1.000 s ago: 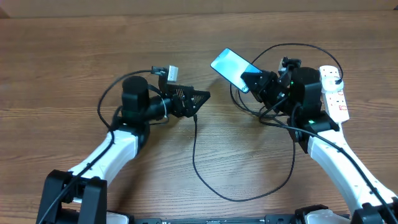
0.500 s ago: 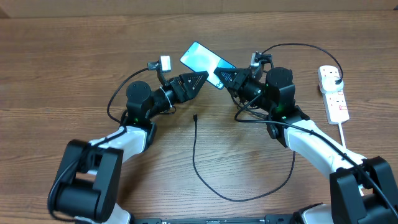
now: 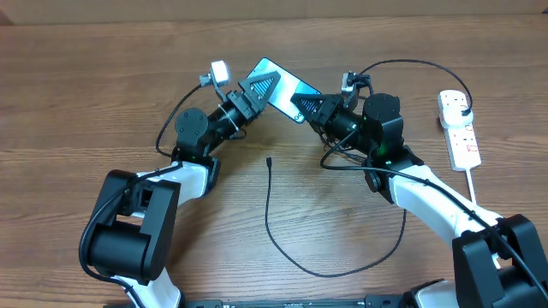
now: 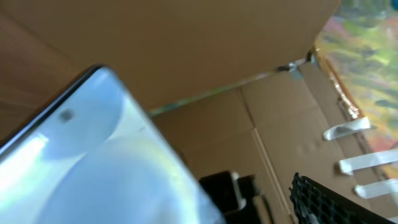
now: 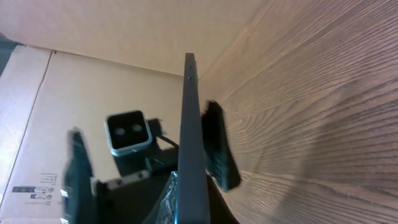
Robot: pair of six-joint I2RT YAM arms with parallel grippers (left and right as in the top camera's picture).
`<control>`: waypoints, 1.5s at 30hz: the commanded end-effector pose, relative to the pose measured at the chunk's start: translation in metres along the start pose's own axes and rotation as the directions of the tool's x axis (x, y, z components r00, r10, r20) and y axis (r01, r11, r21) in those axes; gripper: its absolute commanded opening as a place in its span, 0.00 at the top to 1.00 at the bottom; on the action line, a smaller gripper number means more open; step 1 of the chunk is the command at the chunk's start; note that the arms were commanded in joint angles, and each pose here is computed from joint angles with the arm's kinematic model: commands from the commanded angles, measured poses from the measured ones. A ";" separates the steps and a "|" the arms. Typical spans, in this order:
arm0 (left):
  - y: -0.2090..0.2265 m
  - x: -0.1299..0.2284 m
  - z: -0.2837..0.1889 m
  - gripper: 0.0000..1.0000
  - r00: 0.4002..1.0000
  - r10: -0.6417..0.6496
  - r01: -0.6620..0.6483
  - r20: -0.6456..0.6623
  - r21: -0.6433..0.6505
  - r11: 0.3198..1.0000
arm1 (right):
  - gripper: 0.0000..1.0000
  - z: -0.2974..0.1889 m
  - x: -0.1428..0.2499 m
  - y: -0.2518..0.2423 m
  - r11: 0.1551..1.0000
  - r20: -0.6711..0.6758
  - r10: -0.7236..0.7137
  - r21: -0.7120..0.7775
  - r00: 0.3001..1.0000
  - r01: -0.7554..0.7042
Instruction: Plug charger to phone and switch on socket
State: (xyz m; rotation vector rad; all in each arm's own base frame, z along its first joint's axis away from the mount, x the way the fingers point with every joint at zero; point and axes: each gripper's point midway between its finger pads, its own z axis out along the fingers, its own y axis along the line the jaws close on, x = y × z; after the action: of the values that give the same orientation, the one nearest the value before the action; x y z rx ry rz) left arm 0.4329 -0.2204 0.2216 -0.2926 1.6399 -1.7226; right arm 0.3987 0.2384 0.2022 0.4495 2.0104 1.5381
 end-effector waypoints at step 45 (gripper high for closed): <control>-0.023 -0.011 0.015 0.96 0.959 -0.283 0.284 -0.020 0.060 0.957 | 0.00 0.006 0.011 0.040 0.982 -0.020 -0.143 -0.125 0.990 0.139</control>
State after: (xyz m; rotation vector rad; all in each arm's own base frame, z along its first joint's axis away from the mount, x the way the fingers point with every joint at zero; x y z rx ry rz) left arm 0.4410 -0.2276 0.2401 -0.5446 1.5983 -1.9765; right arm 0.3979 0.2549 0.2264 0.3924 1.9232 1.5774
